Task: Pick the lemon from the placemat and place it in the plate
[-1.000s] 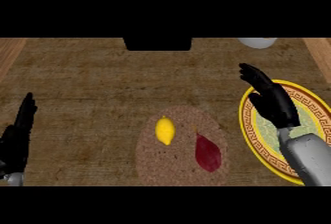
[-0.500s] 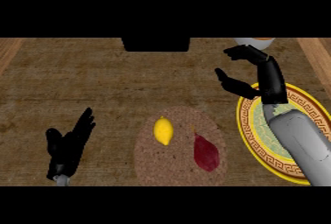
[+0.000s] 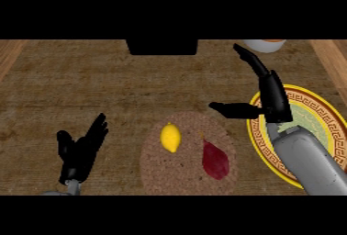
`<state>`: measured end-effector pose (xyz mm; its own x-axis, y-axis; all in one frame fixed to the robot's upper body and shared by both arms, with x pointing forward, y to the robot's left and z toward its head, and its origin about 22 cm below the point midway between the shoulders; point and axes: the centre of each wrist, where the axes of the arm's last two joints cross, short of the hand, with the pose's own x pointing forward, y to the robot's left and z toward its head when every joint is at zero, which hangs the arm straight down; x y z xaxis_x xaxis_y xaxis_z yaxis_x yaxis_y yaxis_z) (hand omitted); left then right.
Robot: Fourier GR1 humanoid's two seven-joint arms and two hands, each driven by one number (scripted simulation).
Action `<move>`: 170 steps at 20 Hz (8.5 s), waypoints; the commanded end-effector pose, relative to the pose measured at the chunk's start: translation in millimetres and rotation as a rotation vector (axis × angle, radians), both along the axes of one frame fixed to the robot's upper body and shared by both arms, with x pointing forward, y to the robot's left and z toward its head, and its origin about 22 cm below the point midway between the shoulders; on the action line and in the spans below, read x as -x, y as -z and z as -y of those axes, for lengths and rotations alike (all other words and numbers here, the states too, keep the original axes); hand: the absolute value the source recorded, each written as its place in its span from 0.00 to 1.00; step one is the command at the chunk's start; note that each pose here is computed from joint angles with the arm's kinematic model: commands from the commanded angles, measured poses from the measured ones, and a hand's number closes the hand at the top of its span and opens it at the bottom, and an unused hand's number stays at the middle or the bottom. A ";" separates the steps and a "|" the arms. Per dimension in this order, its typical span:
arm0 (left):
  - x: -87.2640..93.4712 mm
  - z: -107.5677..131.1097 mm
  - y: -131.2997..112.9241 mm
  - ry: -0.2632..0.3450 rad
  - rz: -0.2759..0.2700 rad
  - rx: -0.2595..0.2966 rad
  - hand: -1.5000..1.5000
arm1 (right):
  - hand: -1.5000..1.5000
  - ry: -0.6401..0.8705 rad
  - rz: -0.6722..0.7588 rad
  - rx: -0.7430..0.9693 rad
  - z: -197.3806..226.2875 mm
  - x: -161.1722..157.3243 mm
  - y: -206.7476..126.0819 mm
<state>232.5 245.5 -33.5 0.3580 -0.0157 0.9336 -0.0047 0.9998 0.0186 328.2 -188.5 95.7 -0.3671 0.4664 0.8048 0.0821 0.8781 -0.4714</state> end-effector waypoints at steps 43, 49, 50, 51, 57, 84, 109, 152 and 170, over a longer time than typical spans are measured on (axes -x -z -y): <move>3.7 6.6 0.9 0.004 -0.027 0.006 0.50 | 0.00 -0.057 -0.557 0.793 -162.8 44.7 34.7; 3.1 -13.8 -4.9 0.030 -0.009 0.023 0.50 | 0.00 -0.065 -0.584 0.802 -160.0 30.8 55.0; -8.5 1.2 5.3 0.030 -0.029 0.012 0.50 | 0.00 -0.094 -0.594 0.803 -165.8 35.3 55.7; -3.4 1.7 0.3 0.017 -0.018 0.017 0.50 | 0.00 -0.090 -0.605 0.814 -163.4 26.0 63.0; -0.5 7.5 -9.0 0.021 -0.011 0.002 0.50 | 1.00 -0.141 -0.640 0.937 -161.9 22.5 75.6; 10.5 -8.6 10.5 -0.034 -0.045 0.012 0.50 | 1.00 0.324 -0.080 0.416 -171.5 199.1 19.7; -2.0 15.6 6.5 0.018 0.000 0.009 0.50 | 1.00 0.884 0.104 0.080 57.7 123.5 30.8; 9.0 3.0 3.1 0.000 -0.037 0.013 0.50 | 0.00 0.482 -0.111 -0.363 306.2 130.6 112.3; 3.5 -10.1 9.7 -0.011 0.000 0.011 0.50 | 0.00 0.414 -0.231 -0.183 300.8 267.0 128.0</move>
